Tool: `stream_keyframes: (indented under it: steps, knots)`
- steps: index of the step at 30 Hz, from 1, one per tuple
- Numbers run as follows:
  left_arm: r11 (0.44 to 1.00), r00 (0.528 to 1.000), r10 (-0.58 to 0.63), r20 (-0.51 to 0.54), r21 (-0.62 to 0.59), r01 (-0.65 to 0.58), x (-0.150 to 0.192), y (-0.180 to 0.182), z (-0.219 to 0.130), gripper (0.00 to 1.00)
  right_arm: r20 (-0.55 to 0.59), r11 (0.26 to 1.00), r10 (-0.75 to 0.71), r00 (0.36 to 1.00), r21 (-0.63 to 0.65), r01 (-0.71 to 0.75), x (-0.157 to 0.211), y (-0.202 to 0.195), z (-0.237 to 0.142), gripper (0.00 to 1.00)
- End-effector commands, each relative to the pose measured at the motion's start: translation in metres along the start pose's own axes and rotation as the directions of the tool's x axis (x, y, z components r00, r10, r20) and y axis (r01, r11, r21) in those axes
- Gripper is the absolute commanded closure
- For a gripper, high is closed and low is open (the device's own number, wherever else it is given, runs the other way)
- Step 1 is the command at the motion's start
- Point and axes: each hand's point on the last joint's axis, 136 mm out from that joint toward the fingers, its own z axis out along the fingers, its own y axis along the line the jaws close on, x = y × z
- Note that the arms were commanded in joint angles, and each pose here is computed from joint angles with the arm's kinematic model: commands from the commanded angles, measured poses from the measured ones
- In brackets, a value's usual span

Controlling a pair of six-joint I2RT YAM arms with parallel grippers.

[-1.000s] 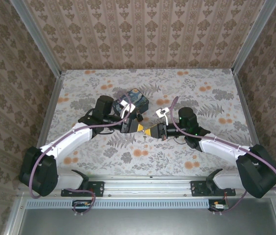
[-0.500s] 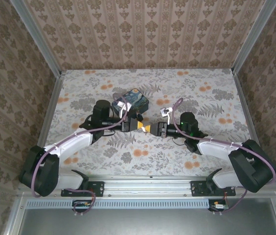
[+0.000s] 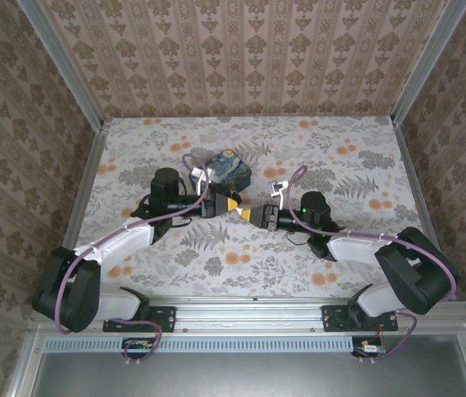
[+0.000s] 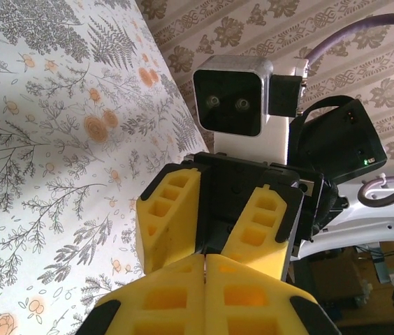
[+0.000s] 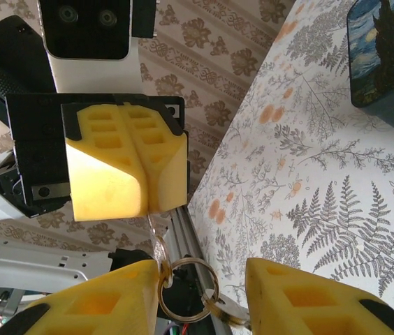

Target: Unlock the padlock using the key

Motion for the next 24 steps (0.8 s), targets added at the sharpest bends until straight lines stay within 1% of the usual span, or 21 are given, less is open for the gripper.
stream_keyframes:
  steps: [1,5,9,15,18,20,24]
  knots:
    - [0.999,0.999,0.035,0.013,0.04,-0.036,-0.003,-0.013,-0.005,1.0,0.037,0.999,-0.019,0.999,-0.042,0.021,-0.011,0.011,0.005,0.63]
    - [0.998,0.999,0.036,0.013,0.043,-0.036,-0.003,-0.015,-0.005,1.0,0.038,0.999,-0.019,0.999,-0.049,0.021,-0.012,0.012,0.006,0.7]
    - [0.999,0.999,0.032,0.011,0.043,-0.032,-0.002,-0.014,-0.005,1.0,0.032,0.998,-0.022,0.999,-0.056,0.024,-0.012,0.014,0.007,0.71]
    - [0.998,0.999,0.034,0.014,0.044,-0.035,-0.003,-0.016,-0.005,1.0,0.033,0.996,-0.036,0.999,-0.078,0.039,-0.013,0.023,0.009,0.76]
    - [0.998,0.999,0.035,0.015,0.043,-0.035,-0.003,-0.015,-0.005,1.0,0.025,0.995,-0.043,0.999,-0.093,0.045,-0.012,0.028,0.012,0.82]
    - [0.998,0.999,0.036,0.016,0.045,-0.037,-0.004,-0.016,-0.005,1.0,0.022,0.993,-0.049,0.999,-0.102,0.051,-0.011,0.03,0.013,0.88]
    - [0.998,0.999,0.036,0.014,0.048,-0.037,-0.003,-0.017,-0.005,1.0,0.025,0.993,-0.054,0.998,-0.105,0.056,-0.01,0.03,0.011,0.96]
